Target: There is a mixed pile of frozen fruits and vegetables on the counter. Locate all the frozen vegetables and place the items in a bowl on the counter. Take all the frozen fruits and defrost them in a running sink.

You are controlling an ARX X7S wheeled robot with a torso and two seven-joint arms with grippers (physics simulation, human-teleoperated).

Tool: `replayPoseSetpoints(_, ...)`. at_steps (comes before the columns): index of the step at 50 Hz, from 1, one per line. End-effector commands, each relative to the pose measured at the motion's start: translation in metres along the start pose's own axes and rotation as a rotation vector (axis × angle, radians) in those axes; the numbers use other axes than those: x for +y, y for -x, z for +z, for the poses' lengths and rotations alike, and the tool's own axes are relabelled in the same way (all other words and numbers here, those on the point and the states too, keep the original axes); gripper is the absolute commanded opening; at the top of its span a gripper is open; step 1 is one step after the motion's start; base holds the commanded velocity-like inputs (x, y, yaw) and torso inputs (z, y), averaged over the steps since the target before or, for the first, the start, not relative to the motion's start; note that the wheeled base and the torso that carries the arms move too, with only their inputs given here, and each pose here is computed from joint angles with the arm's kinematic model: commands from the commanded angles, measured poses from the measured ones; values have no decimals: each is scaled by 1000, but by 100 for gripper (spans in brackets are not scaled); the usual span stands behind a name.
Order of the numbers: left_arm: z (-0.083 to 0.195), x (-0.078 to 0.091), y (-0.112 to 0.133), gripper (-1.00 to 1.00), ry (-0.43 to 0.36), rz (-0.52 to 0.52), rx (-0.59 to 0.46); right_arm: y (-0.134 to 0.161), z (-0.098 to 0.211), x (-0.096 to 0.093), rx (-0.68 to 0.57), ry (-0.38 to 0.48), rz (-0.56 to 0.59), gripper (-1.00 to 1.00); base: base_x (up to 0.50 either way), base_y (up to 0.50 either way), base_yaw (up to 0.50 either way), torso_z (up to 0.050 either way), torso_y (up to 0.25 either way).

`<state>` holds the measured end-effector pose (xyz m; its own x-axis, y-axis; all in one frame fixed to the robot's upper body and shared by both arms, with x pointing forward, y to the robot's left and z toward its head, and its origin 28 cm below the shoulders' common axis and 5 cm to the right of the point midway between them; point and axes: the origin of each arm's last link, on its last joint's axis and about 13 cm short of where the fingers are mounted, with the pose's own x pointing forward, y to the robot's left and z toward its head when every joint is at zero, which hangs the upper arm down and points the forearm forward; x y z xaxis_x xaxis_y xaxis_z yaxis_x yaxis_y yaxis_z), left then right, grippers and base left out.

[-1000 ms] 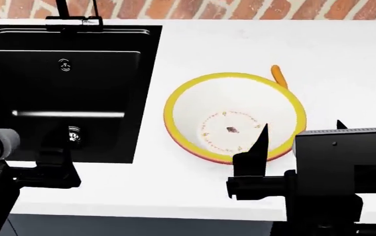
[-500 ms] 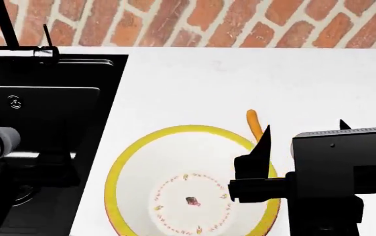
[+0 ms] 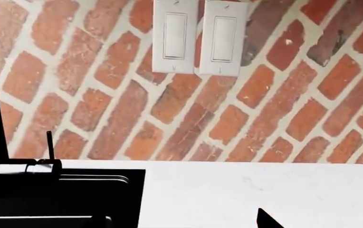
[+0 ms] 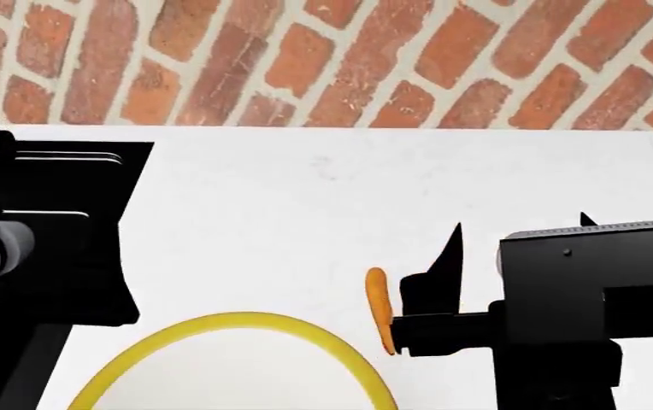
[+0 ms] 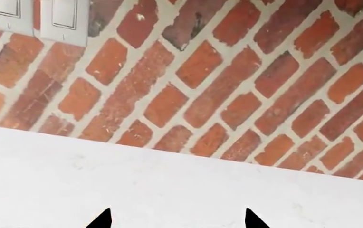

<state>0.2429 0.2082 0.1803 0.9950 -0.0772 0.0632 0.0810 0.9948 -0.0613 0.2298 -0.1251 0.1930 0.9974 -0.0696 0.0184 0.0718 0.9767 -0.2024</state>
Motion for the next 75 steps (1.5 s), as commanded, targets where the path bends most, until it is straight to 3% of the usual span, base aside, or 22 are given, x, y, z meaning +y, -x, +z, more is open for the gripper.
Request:
replayPoseSetpoints(1, 3, 3, 3, 100, 4, 19, -5, -13, 9, 5, 53, -42, 56, 100, 0, 0, 0, 0, 0)
replayPoseSetpoints(2, 3, 3, 2, 100, 0, 23, -5, -17, 14, 6, 55, -10, 88, 100, 0, 0, 0, 0, 0)
replayPoseSetpoints(5, 5, 5, 2, 100, 5, 26, -9, -33, 24, 4, 84, -74, 108, 100, 0, 0, 0, 0, 0)
replayPoseSetpoints(6, 5, 4, 3, 100, 4, 25, -9, -40, 25, 4, 100, -65, 142, 100, 0, 0, 0, 0, 0)
replayPoseSetpoints(7, 4, 4, 3, 100, 6, 23, -7, -46, 24, 5, 126, 5, 179, 100, 0, 0, 0, 0, 0)
replayPoseSetpoints(9, 2, 2, 1, 100, -2, 15, 1, -54, 27, 8, 187, -128, 266, 100, 0, 0, 0, 0, 0)
replayPoseSetpoints(12, 3, 4, 2, 100, 2, 21, -1, -66, 32, 10, 242, -89, 308, 100, 0, 0, 0, 0, 0)
replayPoseSetpoints(18, 6, 7, 4, 100, 1, 25, -9, -99, 29, 12, 376, -104, 400, 100, 0, 0, 0, 0, 0)
replayPoseSetpoints(22, 6, 7, 4, 100, 0, 26, -8, -108, 32, 11, 430, -164, 417, 100, 0, 0, 0, 0, 0)
replayPoseSetpoints(27, 4, 6, 3, 100, -2, 17, -1, -127, 35, 8, 515, -100, 428, 100, 0, 0, 0, 0, 0)
replayPoseSetpoints(33, 5, 6, 3, 100, -2, 25, 2, -146, 25, 11, 579, -108, 407, 100, 0, 0, 0, 0, 0)
replayPoseSetpoints(44, 5, 8, 3, 100, 2, 30, 9, -151, 16, 25, 709, -147, 506, 100, 0, 0, 0, 0, 0)
replayPoseSetpoints(60, 4, 8, 2, 100, 7, 32, 14, -148, -12, 32, 765, -162, 501, 100, 0, 0, 0, 0, 0)
replayPoseSetpoints(74, 3, 8, 2, 100, 9, 31, 21, -147, -14, 31, 782, -163, 502, 100, 0, 0, 0, 0, 0)
replayPoseSetpoints(75, 3, 8, 3, 100, 10, 29, 21, -147, -11, 30, 757, -163, 495, -100, 0, 0, 0, 0, 0)
